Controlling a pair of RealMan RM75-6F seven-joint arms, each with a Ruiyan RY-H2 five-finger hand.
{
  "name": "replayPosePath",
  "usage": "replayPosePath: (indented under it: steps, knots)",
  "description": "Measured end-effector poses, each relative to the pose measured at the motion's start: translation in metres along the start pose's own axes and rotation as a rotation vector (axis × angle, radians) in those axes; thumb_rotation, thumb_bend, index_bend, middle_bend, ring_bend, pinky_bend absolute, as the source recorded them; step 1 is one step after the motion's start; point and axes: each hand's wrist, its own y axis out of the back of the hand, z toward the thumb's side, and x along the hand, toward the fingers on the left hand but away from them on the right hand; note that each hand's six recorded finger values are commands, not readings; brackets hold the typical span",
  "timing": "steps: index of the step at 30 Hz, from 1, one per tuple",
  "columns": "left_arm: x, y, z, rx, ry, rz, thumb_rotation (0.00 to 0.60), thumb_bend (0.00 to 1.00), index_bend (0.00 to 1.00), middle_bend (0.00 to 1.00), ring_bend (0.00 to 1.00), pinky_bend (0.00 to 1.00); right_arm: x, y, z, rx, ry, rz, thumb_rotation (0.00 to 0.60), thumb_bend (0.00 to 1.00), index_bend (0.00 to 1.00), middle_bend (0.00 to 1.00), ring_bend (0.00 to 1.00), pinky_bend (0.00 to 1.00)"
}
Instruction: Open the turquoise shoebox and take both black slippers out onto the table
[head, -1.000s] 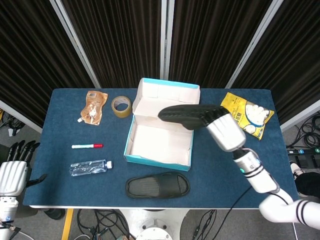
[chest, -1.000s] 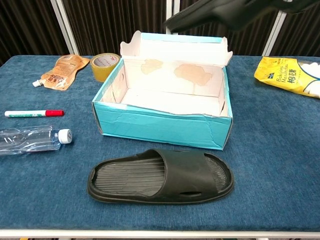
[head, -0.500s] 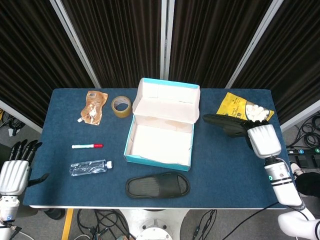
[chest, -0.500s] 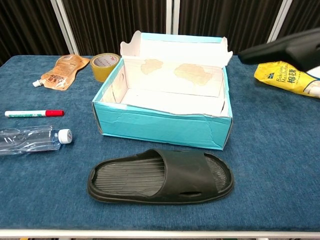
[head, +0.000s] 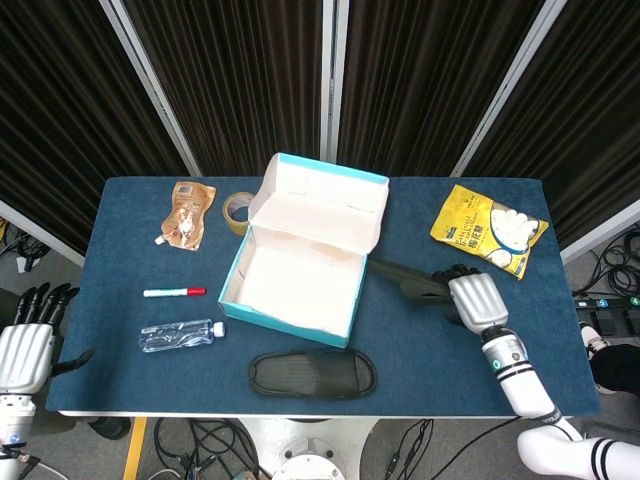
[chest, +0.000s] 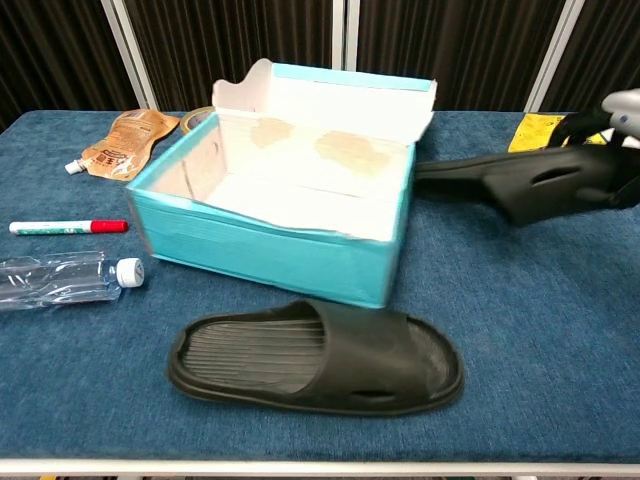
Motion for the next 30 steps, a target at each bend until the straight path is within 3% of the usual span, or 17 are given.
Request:
replayPosePath:
  steps: [2, 4, 6, 9, 11, 16, 20, 22, 24, 26, 30]
  knots:
    - [0.0, 0.0, 0.0, -0.001, -0.001, 0.001, 0.6, 0.07, 0.12, 0.09, 0.0, 0.04, 0.004, -0.006, 0.009, -0.083, 0.021, 0.051, 0.6, 0.55, 0.0, 0.0, 0.0, 0.12]
    - [0.0, 0.0, 0.0, -0.001, -0.001, 0.004, 0.6, 0.07, 0.12, 0.09, 0.0, 0.04, 0.007, -0.01, 0.016, -0.153, 0.038, 0.093, 0.6, 0.48, 0.0, 0.0, 0.0, 0.08]
    - [-0.001, 0.0, 0.0, -0.001, -0.002, 0.007, 0.6, 0.07, 0.12, 0.09, 0.0, 0.04, 0.011, -0.013, 0.021, -0.227, 0.056, 0.141, 0.6, 0.35, 0.0, 0.0, 0.0, 0.04]
    - [-0.001, 0.0, -0.001, -0.002, -0.002, 0.005, 0.6, 0.07, 0.12, 0.09, 0.0, 0.04, 0.017, -0.011, 0.025, -0.286, 0.076, 0.181, 0.6, 0.06, 0.0, 0.0, 0.0, 0.0]
    - [-0.001, 0.0, -0.001, -0.003, -0.002, 0.004, 0.6, 0.07, 0.12, 0.09, 0.0, 0.04, 0.02, -0.007, 0.023, -0.297, 0.082, 0.184, 0.6, 0.01, 0.0, 0.0, 0.0, 0.0]
    - [0.0, 0.0, 0.0, -0.002, -0.006, 0.007, 0.6, 0.07, 0.12, 0.09, 0.0, 0.04, 0.026, 0.009, 0.013, -0.317, 0.07, 0.125, 0.6, 0.01, 0.0, 0.0, 0.0, 0.01]
    - [0.002, 0.0, 0.001, 0.001, -0.011, 0.005, 0.6, 0.07, 0.12, 0.09, 0.0, 0.04, 0.036, 0.032, -0.009, -0.252, 0.036, 0.008, 0.6, 0.15, 0.03, 0.1, 0.06, 0.22]
    - [0.003, 0.0, 0.002, 0.004, -0.015, 0.004, 0.6, 0.07, 0.12, 0.09, 0.0, 0.04, 0.044, 0.041, -0.022, -0.211, 0.013, -0.048, 0.6, 0.22, 0.09, 0.15, 0.11, 0.26]
    - [0.004, 0.0, 0.003, 0.006, -0.019, 0.002, 0.6, 0.07, 0.12, 0.09, 0.0, 0.04, 0.056, 0.051, -0.038, -0.156, -0.022, -0.113, 0.6, 0.24, 0.1, 0.15, 0.09, 0.23]
    - [0.005, 0.0, 0.005, 0.008, -0.022, 0.0, 0.6, 0.07, 0.12, 0.09, 0.0, 0.04, 0.071, 0.058, -0.055, -0.099, -0.061, -0.172, 0.6, 0.25, 0.09, 0.11, 0.02, 0.14]
    - [0.006, -0.002, 0.008, 0.014, -0.026, -0.009, 0.6, 0.07, 0.12, 0.09, 0.0, 0.04, 0.109, 0.057, -0.086, -0.035, -0.147, -0.23, 0.6, 0.25, 0.05, 0.05, 0.0, 0.04]
